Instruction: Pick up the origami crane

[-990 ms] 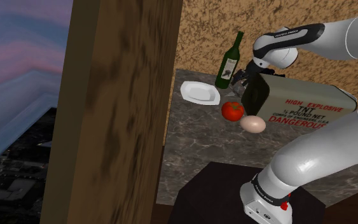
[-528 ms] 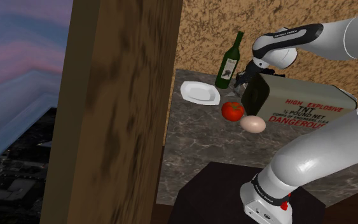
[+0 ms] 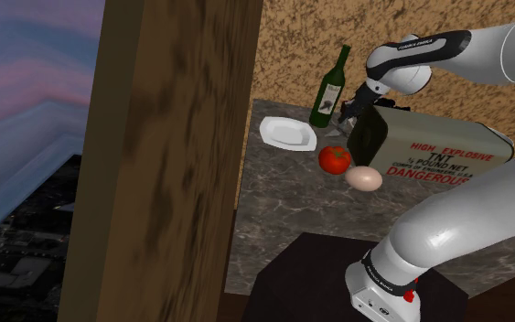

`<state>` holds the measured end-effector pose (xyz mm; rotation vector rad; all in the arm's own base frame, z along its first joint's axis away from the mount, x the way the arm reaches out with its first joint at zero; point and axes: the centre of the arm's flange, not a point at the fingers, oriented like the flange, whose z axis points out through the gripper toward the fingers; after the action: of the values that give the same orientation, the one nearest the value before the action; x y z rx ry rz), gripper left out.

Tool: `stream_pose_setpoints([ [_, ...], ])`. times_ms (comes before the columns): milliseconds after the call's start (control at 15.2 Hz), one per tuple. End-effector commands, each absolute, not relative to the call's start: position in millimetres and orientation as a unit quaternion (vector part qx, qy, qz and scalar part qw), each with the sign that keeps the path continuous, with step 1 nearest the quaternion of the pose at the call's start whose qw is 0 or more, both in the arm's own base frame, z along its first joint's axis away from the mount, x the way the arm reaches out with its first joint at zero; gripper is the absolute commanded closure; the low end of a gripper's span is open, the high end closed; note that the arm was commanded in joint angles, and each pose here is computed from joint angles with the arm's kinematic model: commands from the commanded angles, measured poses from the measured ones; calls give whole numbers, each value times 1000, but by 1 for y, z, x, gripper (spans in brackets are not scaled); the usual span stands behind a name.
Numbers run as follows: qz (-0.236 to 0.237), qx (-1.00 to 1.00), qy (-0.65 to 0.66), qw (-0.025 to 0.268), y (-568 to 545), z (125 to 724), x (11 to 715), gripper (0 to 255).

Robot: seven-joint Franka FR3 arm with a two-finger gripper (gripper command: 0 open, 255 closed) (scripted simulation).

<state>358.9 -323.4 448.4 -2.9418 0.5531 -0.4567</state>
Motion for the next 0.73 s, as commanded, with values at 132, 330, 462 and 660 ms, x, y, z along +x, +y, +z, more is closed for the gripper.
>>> stream_pose_setpoints([
  [132, -150, -970, 182, 57, -322, 469, 359, 255],
  [330, -150, -970, 182, 57, -322, 485, 359, 255],
  [462, -150, -970, 182, 57, -322, 496, 359, 255],
  [660, -150, -970, 182, 57, -322, 511, 359, 255],
])
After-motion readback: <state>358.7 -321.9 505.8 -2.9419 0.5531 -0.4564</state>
